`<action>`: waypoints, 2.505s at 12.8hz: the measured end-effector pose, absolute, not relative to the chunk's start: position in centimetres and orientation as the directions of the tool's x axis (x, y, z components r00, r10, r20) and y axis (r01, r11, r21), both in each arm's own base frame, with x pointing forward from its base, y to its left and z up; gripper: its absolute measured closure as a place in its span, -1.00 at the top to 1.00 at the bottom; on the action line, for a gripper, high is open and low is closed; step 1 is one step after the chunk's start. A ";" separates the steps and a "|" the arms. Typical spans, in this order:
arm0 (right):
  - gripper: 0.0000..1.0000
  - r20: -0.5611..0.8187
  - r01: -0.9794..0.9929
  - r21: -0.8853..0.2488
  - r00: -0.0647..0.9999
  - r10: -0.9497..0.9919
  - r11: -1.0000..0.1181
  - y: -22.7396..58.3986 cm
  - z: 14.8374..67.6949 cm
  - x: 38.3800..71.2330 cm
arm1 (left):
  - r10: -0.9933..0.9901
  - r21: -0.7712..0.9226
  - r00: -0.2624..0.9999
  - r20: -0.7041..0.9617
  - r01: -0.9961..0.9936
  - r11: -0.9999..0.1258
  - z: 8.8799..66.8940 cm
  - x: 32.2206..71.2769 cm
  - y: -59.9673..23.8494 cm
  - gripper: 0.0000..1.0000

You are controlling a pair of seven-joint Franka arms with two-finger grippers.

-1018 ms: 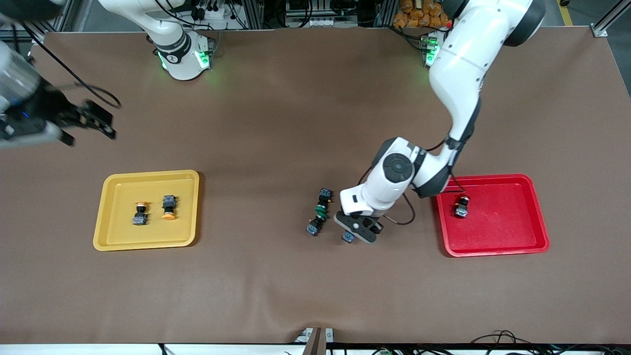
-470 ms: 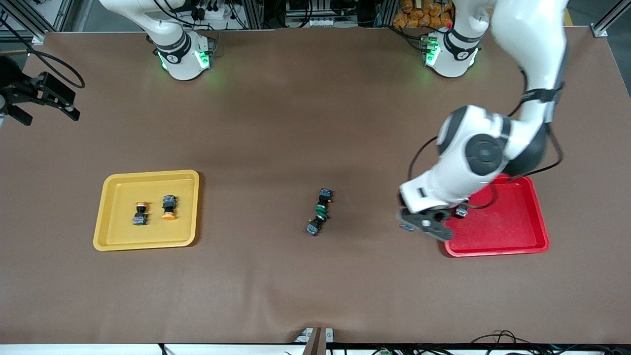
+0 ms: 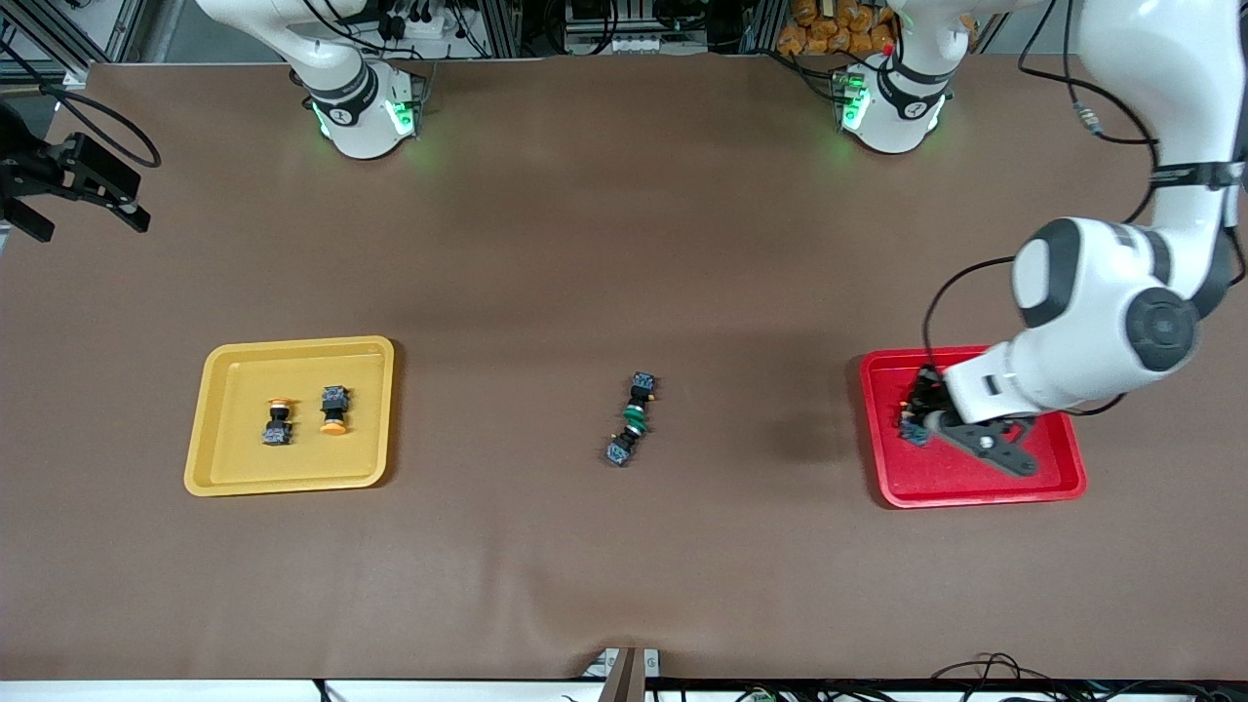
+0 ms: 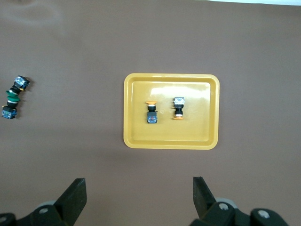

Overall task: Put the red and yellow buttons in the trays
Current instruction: 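Carry the red button into the red tray with the left gripper, then open the left gripper to release the red button in the tray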

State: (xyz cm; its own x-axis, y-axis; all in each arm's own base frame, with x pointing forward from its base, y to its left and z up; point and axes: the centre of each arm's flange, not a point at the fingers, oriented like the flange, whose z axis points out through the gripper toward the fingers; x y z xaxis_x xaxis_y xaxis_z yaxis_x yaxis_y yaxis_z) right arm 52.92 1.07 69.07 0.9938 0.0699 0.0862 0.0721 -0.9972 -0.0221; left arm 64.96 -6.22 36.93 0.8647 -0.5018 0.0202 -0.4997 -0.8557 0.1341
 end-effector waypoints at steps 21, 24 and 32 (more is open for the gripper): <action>1.00 -0.048 0.014 -0.027 0.999 0.016 -1.000 -1.9 67.2 52.7 | -0.620 0.106 0.784 0.035 -0.620 -0.777 22.0 63.4 8.5 0.21; 1.00 -0.052 0.014 -0.027 0.999 0.016 -1.000 -1.9 67.2 52.7 | -0.629 0.086 0.775 0.060 -0.632 -0.770 23.2 64.4 8.0 0.89; 1.00 -0.055 0.014 -0.027 0.998 0.016 -1.000 -1.9 67.2 52.7 | -0.654 0.088 0.753 0.070 -0.658 -0.748 31.5 67.6 6.9 1.00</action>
State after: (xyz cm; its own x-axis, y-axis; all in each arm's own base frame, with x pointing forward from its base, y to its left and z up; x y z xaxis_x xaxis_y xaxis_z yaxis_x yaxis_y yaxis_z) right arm 52.66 -1.87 67.16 0.9984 0.0157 -0.0549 0.0142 -0.9995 -0.0271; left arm 67.59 6.94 31.47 0.7530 -0.6543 0.0704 -0.6580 -0.7479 0.0875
